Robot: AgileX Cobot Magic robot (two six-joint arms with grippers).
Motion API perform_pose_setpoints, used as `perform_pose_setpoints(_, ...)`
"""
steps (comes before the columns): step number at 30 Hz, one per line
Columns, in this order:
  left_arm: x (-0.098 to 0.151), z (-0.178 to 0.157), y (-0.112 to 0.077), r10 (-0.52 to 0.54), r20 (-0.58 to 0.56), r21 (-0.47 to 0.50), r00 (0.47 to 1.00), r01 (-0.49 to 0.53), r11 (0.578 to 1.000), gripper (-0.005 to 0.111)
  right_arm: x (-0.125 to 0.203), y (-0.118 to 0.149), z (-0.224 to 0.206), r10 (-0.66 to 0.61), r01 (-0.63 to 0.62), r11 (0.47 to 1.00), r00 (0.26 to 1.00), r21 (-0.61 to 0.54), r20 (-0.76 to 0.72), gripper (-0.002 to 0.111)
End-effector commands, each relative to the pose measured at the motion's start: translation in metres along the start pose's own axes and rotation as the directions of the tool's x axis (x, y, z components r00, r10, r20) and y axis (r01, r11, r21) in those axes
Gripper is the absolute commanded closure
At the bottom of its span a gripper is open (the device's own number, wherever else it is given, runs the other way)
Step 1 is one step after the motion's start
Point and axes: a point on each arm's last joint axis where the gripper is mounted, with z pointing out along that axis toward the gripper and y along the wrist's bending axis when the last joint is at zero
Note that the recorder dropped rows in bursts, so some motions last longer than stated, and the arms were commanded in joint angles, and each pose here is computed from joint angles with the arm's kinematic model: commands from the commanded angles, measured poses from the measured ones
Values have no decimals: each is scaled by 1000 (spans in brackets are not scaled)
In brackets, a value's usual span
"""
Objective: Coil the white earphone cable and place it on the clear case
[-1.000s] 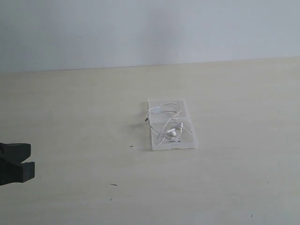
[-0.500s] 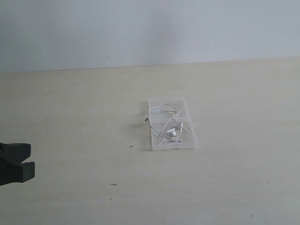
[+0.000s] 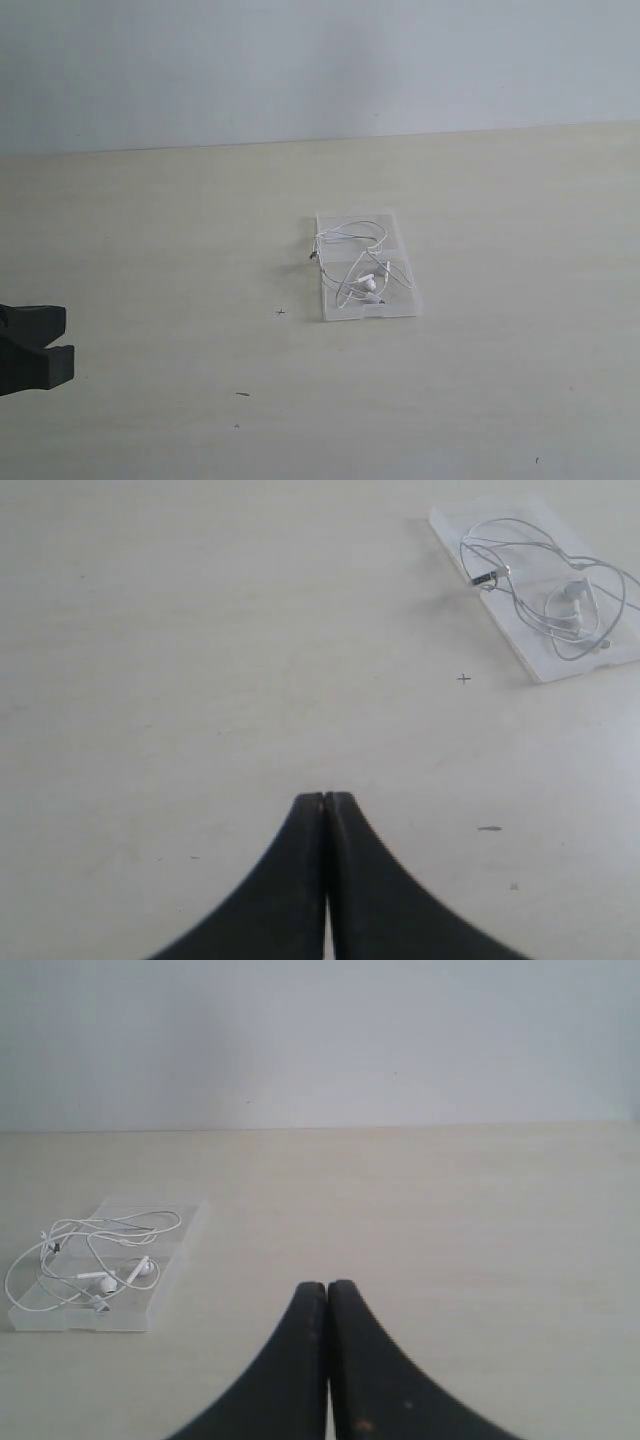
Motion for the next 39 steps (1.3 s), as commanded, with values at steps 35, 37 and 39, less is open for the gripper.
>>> perform_pose_setpoints(35,-25,-115,19,-128,603,92,787,91,992,107,1,0,0,-12,12,1000,1000,7,5,108)
perform_pose_setpoints(37,-22,-132,20,-143,673,106,726,96,990,107,1,0,0,-12,12,1000,1000,7,5,108)
perform_pose_setpoints(39,-19,-144,21,-192,716,148,671,123,981,107,1,0,0,-12,12,1000,1000,7,5,108)
